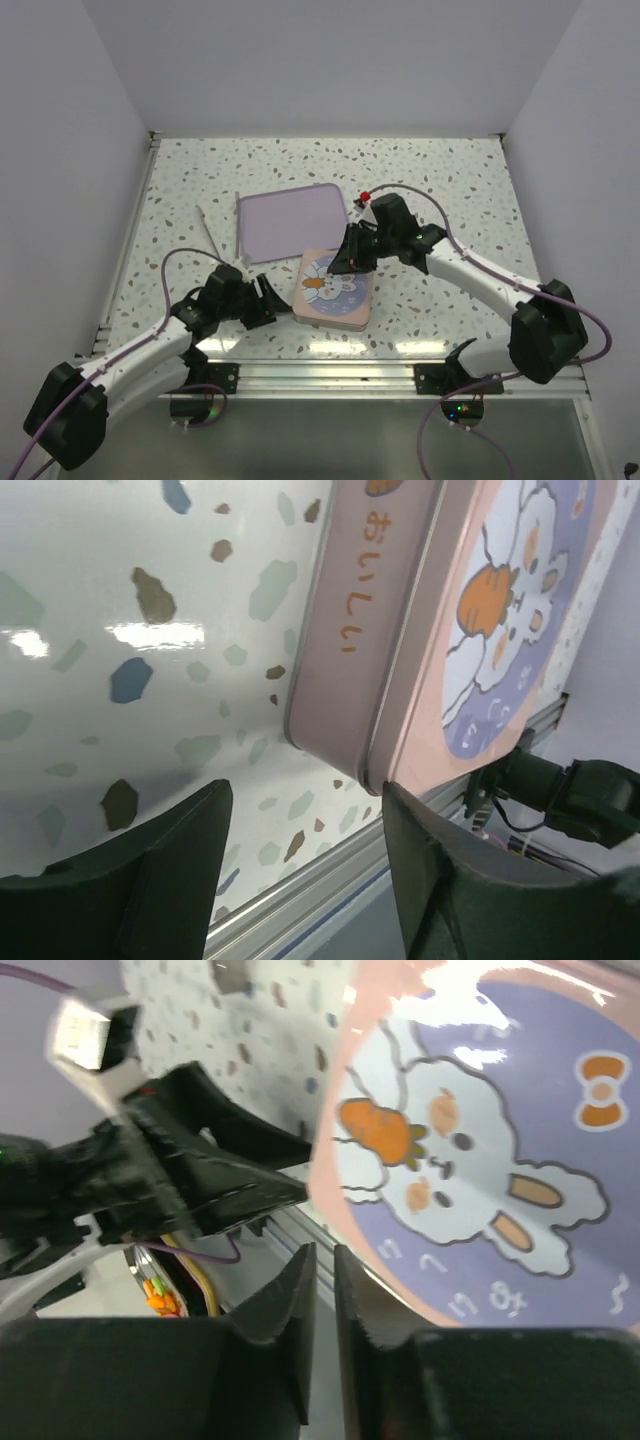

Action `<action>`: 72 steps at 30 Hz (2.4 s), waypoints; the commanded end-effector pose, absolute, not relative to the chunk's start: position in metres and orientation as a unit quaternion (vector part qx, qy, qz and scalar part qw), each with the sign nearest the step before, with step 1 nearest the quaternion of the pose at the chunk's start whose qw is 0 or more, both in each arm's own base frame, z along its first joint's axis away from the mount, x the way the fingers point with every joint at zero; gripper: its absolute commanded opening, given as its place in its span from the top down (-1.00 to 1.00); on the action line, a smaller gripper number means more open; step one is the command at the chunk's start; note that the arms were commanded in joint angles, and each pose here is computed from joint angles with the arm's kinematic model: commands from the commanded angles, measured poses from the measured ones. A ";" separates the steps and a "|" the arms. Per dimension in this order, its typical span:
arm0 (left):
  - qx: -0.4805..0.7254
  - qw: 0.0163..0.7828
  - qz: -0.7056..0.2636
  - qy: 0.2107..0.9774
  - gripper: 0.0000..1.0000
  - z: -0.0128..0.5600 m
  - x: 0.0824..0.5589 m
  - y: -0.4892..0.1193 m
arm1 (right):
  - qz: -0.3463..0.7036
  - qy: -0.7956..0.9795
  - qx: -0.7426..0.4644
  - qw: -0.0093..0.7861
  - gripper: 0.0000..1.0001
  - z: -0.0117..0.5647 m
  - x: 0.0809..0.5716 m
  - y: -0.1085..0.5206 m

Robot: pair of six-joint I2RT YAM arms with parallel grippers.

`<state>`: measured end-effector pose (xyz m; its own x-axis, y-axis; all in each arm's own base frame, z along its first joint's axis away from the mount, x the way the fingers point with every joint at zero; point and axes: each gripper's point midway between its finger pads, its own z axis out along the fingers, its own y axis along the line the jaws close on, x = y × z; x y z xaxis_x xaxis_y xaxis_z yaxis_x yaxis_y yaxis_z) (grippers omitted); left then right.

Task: Pack the cookies

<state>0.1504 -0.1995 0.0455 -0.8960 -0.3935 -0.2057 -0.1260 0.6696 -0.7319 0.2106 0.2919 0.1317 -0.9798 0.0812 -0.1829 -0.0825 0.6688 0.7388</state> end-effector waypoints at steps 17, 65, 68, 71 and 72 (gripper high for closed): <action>-0.150 0.423 -0.131 0.884 -1.00 0.202 0.226 -0.107 | 0.393 0.859 -0.089 0.317 -0.37 0.283 0.176 0.223; -0.038 0.702 0.085 0.706 -0.99 0.128 0.354 0.028 | 0.267 0.845 -0.012 0.463 -0.98 0.271 0.202 0.156; -0.047 0.716 0.051 0.695 -1.00 0.129 0.355 0.021 | 0.268 0.848 -0.013 0.456 -0.97 0.266 0.204 0.159; -0.053 0.730 0.050 0.680 -1.00 0.121 0.346 0.022 | 0.268 0.849 -0.012 0.456 -0.97 0.265 0.207 0.161; -0.053 0.740 0.049 0.669 -1.00 0.127 0.349 0.022 | 0.267 0.848 -0.011 0.457 -0.97 0.265 0.209 0.162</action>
<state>0.3428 0.0252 0.0879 -0.0990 0.0151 -0.9950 -0.1675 0.9854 0.0316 0.1977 0.1587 0.2555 -0.6237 0.2075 -0.7536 -0.2524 0.8591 0.4454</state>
